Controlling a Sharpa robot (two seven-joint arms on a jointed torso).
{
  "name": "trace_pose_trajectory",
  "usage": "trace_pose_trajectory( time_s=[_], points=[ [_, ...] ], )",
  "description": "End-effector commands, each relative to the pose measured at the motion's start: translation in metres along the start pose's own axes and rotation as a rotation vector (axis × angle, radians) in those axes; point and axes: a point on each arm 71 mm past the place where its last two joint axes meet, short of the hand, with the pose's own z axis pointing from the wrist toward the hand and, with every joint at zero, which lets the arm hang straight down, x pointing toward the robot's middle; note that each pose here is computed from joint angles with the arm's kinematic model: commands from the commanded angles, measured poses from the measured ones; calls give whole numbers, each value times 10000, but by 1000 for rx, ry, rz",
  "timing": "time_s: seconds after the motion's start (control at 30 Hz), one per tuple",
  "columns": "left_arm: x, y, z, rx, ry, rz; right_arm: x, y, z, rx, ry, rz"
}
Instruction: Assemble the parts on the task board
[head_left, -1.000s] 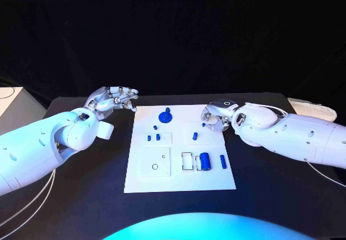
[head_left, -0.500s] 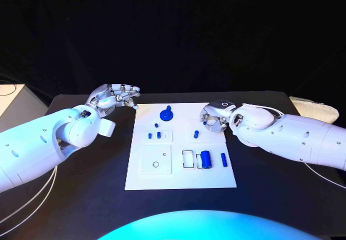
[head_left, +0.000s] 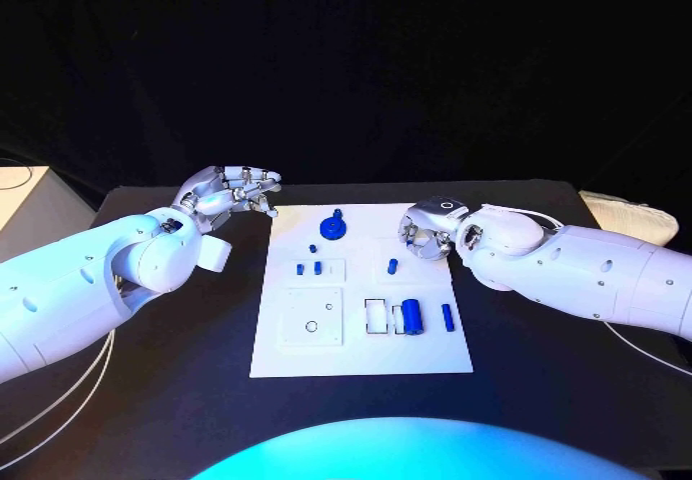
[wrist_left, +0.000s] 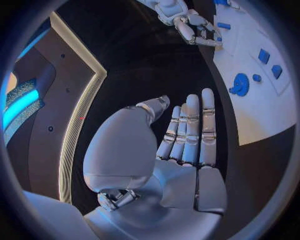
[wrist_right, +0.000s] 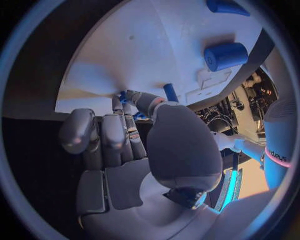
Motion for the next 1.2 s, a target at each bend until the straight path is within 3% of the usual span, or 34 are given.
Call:
trace_pose_trajectory(
  time_s=[0.03, 0.33, 0.77, 1.2],
  points=[
    [19, -10, -1, 4, 18, -1, 57, -9, -4, 22, 20, -43],
    [10, -10, -6, 3, 17, 6, 58, -14, -5, 46, -3, -101],
    [12, -7, -1, 3, 18, 8, -17, 83, -36, 4, -107, -91],
    [-2, 2, 6, 3, 14, 8, -109, 83, -104, -2, -170, -80]
  ],
)
